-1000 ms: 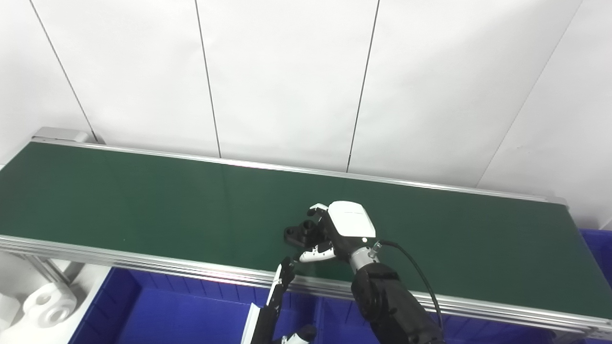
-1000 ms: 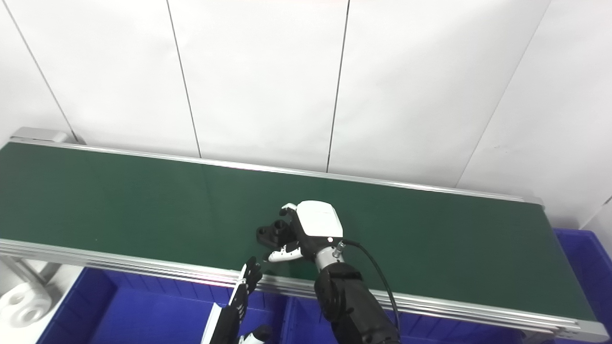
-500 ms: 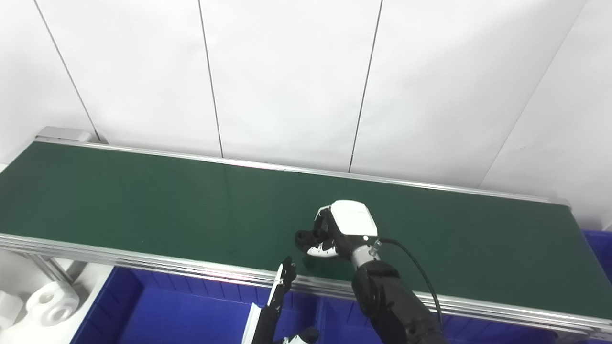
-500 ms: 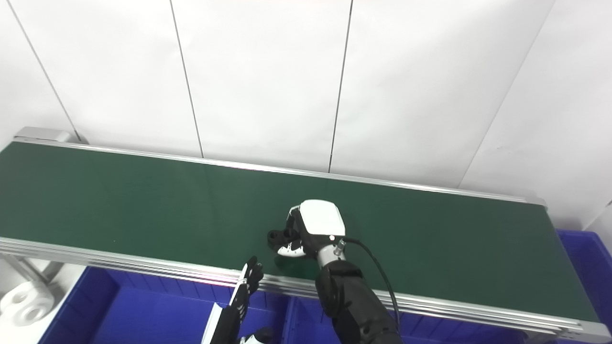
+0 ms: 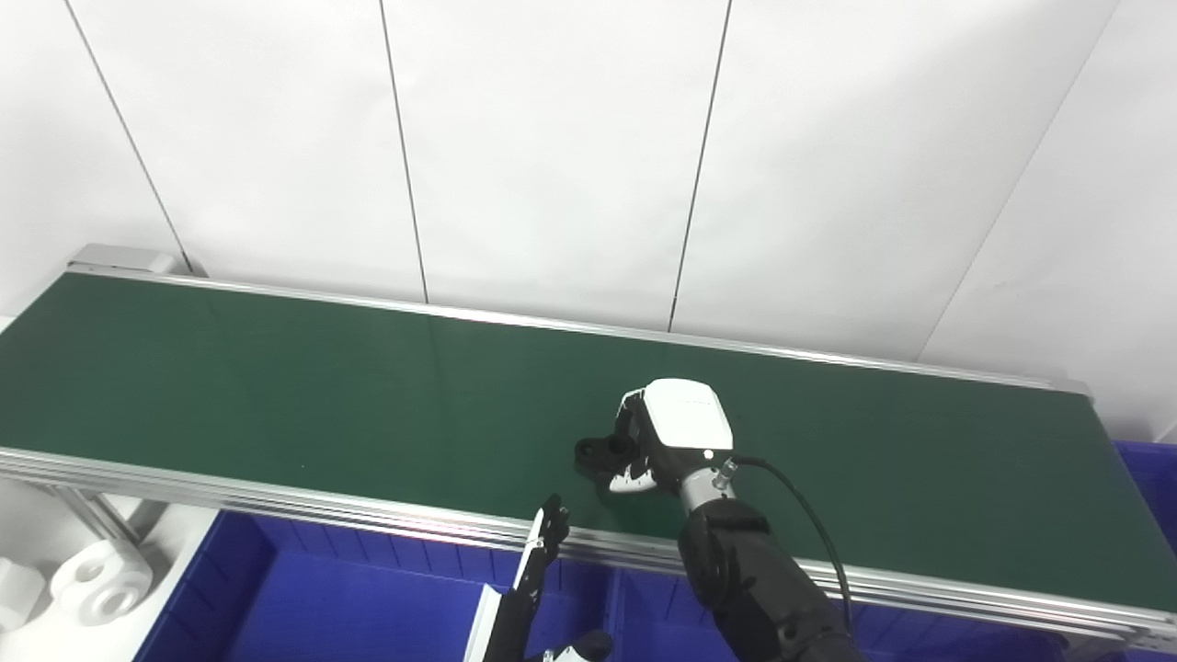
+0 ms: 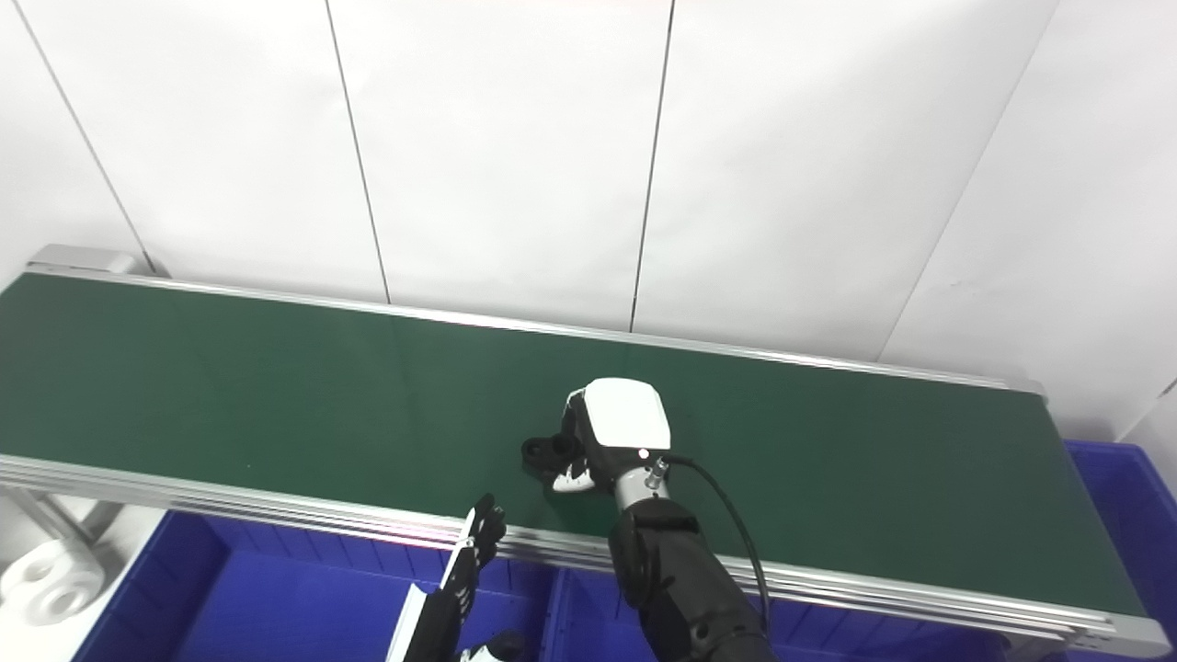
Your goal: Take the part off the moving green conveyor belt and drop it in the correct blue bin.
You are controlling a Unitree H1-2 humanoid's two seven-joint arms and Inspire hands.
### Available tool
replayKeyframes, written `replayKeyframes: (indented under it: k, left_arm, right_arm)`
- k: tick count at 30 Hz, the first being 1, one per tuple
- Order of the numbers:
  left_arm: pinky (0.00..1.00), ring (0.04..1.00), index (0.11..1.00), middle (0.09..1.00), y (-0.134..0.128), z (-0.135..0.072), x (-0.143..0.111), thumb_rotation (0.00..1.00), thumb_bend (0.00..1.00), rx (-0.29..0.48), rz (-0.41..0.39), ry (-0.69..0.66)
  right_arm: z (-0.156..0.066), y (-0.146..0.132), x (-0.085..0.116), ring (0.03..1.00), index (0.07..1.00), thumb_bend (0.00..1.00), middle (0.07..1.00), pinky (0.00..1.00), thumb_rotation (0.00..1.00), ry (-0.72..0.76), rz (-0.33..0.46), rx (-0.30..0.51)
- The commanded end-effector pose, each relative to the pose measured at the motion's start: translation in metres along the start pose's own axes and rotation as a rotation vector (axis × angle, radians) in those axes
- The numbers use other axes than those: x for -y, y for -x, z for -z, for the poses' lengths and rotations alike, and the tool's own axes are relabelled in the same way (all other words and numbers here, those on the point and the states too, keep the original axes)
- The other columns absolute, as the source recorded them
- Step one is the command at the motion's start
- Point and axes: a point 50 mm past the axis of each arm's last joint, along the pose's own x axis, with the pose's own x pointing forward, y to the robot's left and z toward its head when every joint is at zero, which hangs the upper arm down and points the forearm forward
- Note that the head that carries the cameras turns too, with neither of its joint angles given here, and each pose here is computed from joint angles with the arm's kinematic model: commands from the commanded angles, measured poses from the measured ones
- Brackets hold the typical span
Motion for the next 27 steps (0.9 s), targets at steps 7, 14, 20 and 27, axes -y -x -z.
replayKeyframes:
  k: [7,14,20,27]
  left_arm:
    - [0.98,0.957,1.000,0.976,0.004,-0.012,0.022,0.86,0.77,0.030,-0.006,0.089]
    - [1.00,0.963,1.000,0.977,0.001,-0.013,0.011,0.88,0.77,0.039,-0.007,0.090]
    - [1.00,0.975,1.000,0.995,-0.001,-0.015,-0.007,0.91,0.76,0.055,-0.003,0.077]
    - [0.99,0.966,1.000,0.983,-0.006,-0.022,-0.035,0.92,0.77,0.062,-0.007,0.058]
  right_arm:
    - [-0.007,-0.002,0.031,0.191,0.479,0.50,0.274,0.14,0.15,-0.070,0.071,0.045]
    - [-0.019,0.026,0.075,0.169,0.476,0.50,0.251,0.12,0.15,-0.117,0.188,0.135]
    - [-0.016,0.058,0.092,0.175,0.483,0.50,0.265,0.12,0.15,-0.083,0.225,0.133]
    - [0.009,0.101,0.068,0.192,0.483,0.50,0.283,0.13,0.15,-0.051,0.150,0.058]
